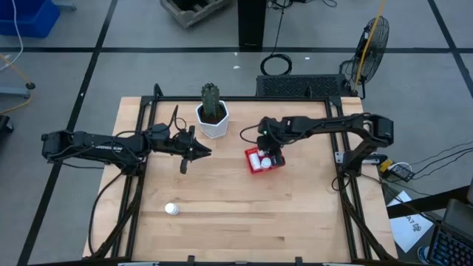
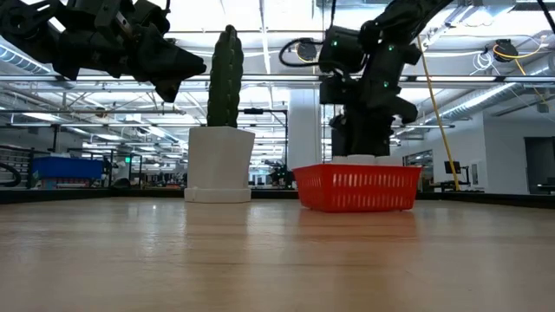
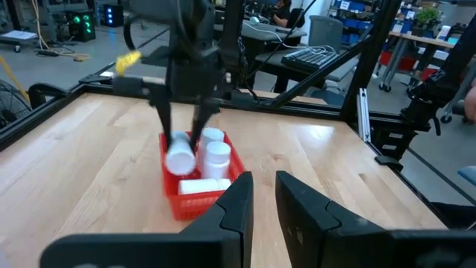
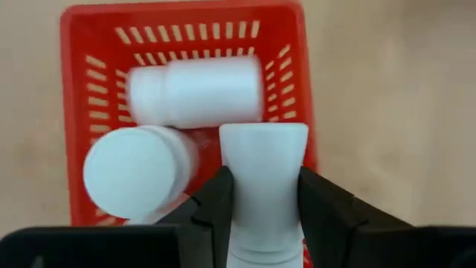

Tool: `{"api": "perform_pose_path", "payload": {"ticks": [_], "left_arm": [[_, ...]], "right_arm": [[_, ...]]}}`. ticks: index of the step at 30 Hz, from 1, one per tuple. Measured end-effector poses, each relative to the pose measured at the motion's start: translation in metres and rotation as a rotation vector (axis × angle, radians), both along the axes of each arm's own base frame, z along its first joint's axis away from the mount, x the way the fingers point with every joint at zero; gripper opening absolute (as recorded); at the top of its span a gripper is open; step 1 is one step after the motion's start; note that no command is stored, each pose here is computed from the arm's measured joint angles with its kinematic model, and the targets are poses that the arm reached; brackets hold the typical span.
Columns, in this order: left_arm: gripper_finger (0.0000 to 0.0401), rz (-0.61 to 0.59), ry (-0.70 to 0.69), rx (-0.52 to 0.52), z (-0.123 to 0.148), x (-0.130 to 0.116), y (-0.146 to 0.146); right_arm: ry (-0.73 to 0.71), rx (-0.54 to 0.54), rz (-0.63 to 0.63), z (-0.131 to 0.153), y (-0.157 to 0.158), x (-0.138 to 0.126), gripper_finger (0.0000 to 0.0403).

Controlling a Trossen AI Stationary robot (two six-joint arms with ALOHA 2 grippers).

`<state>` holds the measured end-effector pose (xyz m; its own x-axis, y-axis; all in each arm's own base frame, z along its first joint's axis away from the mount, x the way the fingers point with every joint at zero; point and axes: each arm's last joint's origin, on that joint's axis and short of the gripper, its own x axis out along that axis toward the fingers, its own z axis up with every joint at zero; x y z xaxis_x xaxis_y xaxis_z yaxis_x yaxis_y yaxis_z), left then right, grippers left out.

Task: Pick and place pill bottles into a basket
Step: Remove the white pill bottle from the red bin

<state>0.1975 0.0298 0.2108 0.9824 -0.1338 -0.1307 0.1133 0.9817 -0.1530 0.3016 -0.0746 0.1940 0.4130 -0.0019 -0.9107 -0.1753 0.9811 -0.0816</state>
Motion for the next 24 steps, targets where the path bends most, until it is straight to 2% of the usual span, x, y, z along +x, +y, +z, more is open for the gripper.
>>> {"api": "perform_pose_path", "payload": {"ticks": [4, 11, 18, 22, 24], "left_arm": [[0.0062, 0.0, 0.0, 0.0, 0.0, 0.0, 0.0], [0.0062, 0.0, 0.0, 0.001, 0.0, 0.0, 0.0], [0.0062, -0.002, -0.002, 0.016, 0.0, 0.0, 0.0], [0.0062, -0.003, -0.003, 0.026, 0.0, 0.0, 0.0], [0.0062, -0.004, -0.004, 0.026, 0.0, 0.0, 0.0]], "right_arm": [[-0.007, -0.118, -0.028, 0.012, 0.0, -0.004, 0.0113], [0.059, -0.21, -0.034, 0.02, 0.013, -0.014, 0.0113], [0.262, -0.412, 0.015, 0.018, 0.037, -0.026, 0.0113], [0.361, -0.548, 0.033, 0.026, 0.047, -0.032, 0.0113], [0.413, -0.581, 0.054, 0.026, 0.051, -0.037, 0.0113]]}}
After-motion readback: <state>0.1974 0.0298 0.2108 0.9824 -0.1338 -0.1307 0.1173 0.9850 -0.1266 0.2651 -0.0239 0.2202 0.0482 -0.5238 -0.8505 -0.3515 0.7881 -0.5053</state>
